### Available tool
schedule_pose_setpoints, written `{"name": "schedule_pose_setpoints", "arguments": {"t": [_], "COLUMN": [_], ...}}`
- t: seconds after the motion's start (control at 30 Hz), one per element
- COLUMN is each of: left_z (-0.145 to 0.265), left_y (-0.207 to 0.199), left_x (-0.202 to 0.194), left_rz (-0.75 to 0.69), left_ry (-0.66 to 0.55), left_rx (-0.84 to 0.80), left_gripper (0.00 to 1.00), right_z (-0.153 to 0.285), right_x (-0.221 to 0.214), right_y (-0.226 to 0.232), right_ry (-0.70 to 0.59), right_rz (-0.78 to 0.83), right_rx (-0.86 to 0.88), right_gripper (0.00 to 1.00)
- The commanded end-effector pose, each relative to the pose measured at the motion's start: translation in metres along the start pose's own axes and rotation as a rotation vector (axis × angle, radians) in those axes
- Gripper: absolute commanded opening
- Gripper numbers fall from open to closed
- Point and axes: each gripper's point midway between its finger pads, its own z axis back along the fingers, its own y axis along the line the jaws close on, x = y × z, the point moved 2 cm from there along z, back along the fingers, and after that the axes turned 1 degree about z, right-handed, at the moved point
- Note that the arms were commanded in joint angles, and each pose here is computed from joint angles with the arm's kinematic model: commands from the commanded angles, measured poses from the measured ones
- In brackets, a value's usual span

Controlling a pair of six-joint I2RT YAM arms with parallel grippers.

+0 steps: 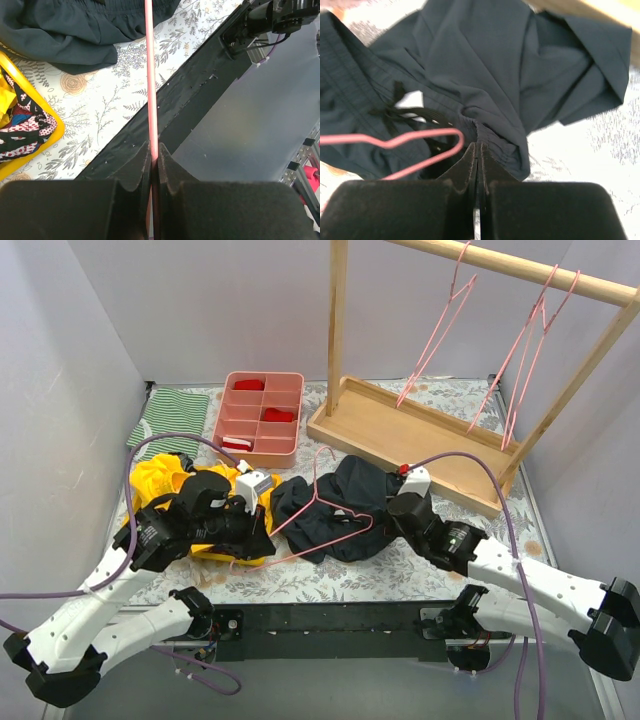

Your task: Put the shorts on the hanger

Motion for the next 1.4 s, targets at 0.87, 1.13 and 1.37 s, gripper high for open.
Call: {"name": "schedule_pose_setpoints", "arguments": {"t": [0.87, 1.13, 1.37], "left_z": [0.042, 0.063, 0.095], "left_y": [-0.011, -0.021, -0.023], "left_x": [0.098, 0.112, 0.124], "left_rz": [-0.047, -0.060, -0.069], "left_ry": [-0.756, -0.943, -1.126], "left_rx": [-0.048, -0.119, -0.128], "left_gripper": [0.00, 0.00, 0.00], "right_z": [0.093, 0.137, 0.137], "right_x": [0.216, 0.222, 0.232], "right_y": [0.199, 0.236, 0.208], "right_ry": [-0.392, -0.443, -0.484], "right_rz": [0.202, 0.251, 0.217], "right_rx": [0.410, 0.471, 0.349], "right_gripper": [0.01, 0.01, 0.52]}}
